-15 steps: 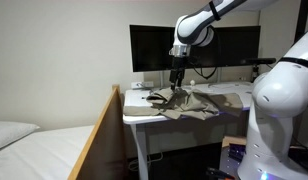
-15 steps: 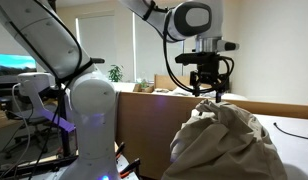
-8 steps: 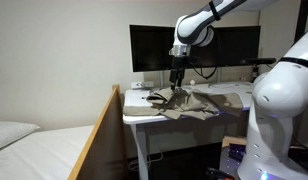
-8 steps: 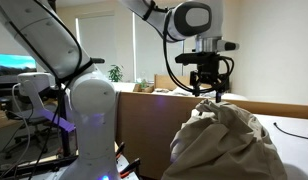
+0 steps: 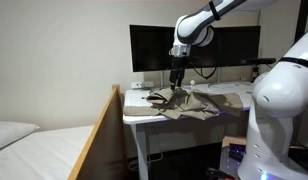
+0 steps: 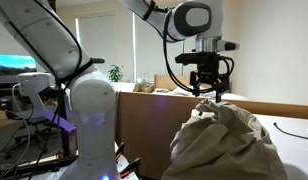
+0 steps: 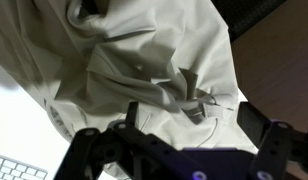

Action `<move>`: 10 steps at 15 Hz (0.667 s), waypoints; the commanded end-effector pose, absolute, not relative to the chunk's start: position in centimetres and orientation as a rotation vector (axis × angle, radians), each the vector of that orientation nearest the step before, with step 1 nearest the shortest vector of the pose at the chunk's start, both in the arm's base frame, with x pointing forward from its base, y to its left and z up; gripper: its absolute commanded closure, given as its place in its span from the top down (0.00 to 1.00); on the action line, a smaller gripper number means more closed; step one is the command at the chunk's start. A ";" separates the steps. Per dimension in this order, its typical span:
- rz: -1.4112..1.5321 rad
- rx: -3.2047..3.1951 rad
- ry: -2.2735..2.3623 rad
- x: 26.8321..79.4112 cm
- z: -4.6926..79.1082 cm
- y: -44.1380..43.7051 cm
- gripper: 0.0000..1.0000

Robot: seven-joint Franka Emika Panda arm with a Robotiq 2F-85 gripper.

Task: Take the trousers off of the table and put it on the bed

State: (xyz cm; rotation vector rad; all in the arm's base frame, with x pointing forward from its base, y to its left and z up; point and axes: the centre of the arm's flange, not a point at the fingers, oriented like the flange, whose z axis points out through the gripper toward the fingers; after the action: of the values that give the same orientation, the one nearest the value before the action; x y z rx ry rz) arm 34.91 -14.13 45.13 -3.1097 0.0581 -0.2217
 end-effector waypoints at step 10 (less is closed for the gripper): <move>-0.036 -3.281 -0.023 49.1 47.7 -11.6 1.00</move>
State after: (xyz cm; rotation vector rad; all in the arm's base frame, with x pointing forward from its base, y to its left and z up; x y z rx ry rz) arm 44.05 -12.33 47.96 -3.2333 -0.0318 -0.1466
